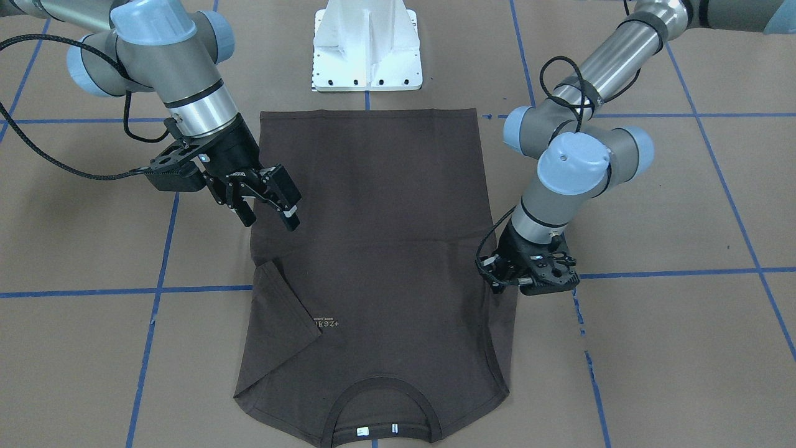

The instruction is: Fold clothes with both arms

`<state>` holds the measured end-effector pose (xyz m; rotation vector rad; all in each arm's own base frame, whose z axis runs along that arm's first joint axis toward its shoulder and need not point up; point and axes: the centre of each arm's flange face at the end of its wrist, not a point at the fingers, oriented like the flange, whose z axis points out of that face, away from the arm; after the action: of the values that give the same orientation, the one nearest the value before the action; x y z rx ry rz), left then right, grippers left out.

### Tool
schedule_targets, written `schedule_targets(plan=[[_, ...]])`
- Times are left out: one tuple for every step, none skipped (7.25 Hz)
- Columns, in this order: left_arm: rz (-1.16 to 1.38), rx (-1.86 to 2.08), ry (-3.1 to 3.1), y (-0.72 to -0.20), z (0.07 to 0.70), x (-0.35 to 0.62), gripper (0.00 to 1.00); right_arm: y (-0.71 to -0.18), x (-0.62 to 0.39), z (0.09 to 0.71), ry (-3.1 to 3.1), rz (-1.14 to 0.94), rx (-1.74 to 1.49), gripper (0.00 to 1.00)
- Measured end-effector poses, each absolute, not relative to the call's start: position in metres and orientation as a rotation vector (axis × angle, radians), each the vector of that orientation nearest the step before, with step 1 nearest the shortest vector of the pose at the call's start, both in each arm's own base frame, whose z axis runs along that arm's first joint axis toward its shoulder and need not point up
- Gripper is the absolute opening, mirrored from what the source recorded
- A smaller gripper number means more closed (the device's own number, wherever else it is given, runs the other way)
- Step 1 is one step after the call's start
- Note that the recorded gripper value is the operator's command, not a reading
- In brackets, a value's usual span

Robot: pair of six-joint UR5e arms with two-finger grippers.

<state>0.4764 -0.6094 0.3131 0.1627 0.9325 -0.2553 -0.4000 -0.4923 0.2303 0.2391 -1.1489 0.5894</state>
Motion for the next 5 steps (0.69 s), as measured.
schedule_targets(plan=[[-0.288, 0.14, 0.928, -0.62, 0.301, 0.501, 0.0, -0.491, -0.401, 0.232, -1.147, 0.588, 0.237, 1.0], [-0.31, 0.135, 0.919, -0.626, 0.294, 0.518, 0.0, -0.489, -0.403, 0.232, -1.147, 0.587, 0.234, 1.0], [-0.325, 0.137, 0.919, -0.629, 0.287, 0.526, 0.0, -0.488, -0.404, 0.232, -1.147, 0.586, 0.232, 1.0], [-0.332, 0.14, 0.926, -0.631, 0.278, 0.531, 0.0, -0.488, -0.405, 0.232, -1.147, 0.586, 0.231, 1.0], [-0.334, 0.147, 0.938, -0.635, 0.273, 0.537, 0.58, -0.488, -0.406, 0.232, -1.147, 0.585, 0.23, 1.0]])
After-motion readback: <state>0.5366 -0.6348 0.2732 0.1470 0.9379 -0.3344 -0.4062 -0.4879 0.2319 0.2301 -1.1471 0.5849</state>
